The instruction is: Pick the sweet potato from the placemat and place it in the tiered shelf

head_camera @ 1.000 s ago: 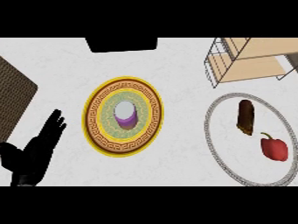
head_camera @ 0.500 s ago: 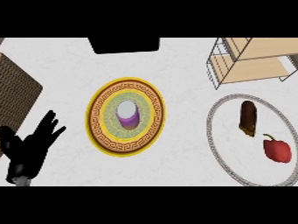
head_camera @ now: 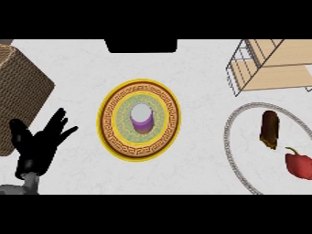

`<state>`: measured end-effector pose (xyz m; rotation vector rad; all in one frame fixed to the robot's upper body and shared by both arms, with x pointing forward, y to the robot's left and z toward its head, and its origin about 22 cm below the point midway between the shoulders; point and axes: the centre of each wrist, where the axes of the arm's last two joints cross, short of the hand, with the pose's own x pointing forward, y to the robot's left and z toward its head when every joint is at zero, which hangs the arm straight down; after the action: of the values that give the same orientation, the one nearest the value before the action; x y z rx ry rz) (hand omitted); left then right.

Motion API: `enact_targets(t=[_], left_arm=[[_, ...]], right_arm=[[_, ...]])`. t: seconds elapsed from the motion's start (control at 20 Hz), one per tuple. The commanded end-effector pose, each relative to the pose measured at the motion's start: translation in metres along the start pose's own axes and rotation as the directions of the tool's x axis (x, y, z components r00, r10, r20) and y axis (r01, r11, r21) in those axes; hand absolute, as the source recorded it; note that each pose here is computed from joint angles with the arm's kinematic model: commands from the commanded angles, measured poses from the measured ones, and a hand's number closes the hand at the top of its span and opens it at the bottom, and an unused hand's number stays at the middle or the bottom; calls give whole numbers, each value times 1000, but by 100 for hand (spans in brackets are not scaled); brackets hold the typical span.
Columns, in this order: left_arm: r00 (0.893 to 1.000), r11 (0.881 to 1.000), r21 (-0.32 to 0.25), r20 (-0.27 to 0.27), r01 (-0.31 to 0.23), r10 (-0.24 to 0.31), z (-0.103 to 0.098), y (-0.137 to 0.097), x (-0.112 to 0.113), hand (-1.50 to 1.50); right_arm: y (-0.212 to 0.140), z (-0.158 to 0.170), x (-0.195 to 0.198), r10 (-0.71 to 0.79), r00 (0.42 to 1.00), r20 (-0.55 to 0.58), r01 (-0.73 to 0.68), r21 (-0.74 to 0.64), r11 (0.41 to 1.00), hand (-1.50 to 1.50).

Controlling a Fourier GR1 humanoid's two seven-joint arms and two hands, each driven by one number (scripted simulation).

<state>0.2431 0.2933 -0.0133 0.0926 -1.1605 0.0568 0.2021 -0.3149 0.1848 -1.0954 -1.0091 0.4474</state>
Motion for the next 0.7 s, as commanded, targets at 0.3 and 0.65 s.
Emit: enact_targets(t=[0.3, 0.65], left_arm=[[999, 998, -57, -28, 22, -24, -12, -13, -1, 0], [999, 998, -44, -28, 39, -41, -15, -6, -8, 0]], right_arm=[[27, -11, 42, 115, 959, -258, -128, -32, 991, -150], [56, -48, 52, 226, 901, -372, -243, 0, 970, -150]])
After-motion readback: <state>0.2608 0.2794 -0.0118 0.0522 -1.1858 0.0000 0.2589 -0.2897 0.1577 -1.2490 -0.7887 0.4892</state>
